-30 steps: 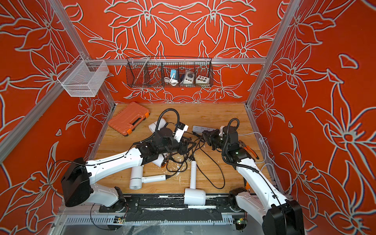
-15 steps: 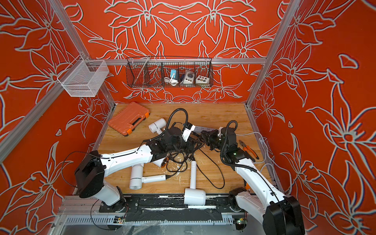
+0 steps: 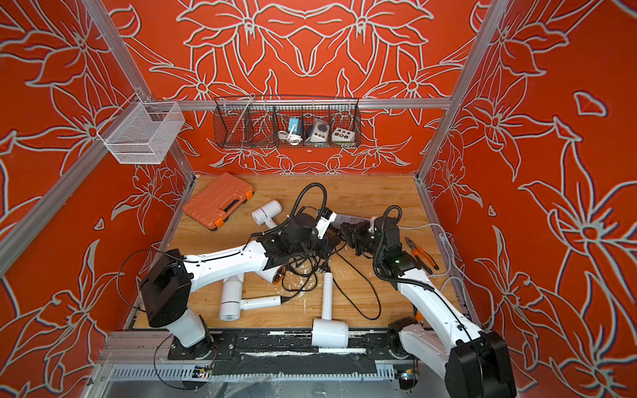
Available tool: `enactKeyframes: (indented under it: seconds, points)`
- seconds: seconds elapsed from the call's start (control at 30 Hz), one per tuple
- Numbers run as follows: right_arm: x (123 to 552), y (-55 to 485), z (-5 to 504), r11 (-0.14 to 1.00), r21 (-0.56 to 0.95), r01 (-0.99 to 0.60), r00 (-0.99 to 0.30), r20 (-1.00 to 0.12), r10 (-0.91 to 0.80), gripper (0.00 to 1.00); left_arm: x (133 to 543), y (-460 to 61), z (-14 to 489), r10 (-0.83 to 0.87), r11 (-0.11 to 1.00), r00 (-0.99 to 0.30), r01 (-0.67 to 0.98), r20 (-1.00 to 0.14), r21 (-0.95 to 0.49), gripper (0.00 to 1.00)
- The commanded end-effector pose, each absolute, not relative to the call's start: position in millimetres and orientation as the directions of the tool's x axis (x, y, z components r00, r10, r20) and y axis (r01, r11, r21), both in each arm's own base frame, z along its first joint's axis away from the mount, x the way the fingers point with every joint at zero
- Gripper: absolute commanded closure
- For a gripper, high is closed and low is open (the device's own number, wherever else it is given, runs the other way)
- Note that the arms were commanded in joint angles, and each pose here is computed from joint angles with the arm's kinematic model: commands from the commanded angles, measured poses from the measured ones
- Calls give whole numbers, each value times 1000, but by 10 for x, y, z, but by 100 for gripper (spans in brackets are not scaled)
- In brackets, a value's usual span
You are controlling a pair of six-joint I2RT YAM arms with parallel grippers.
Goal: Charge the blow dryers
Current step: Pick up the plug from the center of the board.
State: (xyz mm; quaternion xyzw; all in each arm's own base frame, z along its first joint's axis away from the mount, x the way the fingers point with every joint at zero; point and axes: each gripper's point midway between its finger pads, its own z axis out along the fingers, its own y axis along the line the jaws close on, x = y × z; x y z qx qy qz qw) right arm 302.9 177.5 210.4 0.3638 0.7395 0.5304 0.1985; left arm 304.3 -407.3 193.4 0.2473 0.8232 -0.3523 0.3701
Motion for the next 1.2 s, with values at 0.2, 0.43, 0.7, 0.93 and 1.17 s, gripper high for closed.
enactKeyframes:
  seconds: [0.2,0.43,0.7,0.93,1.17]
  points:
    - [2968,1483,2416,601,799,11,-685,-432,587,46,2937,-3964,2053,299,646,-614,694,-730,-319,100]
    - [2832,1113,2321,900,413,-136,-638,-732,240,27,2699,-3897,2340,283,527,-741,651,-609,-546,100]
    - [2743,1013,2209,962,132,-239,-450,-893,11,38,2629,-3742,2668,168,296,-919,392,-357,-871,100]
    - [2558,1920,2249,740,-329,-587,-14,-910,-415,36,2491,-3753,2660,206,227,-959,238,-192,-944,100]
    - [2528,1915,2261,708,-487,-512,125,-857,-499,34,2630,-3441,2486,138,309,-982,166,-129,-936,100]
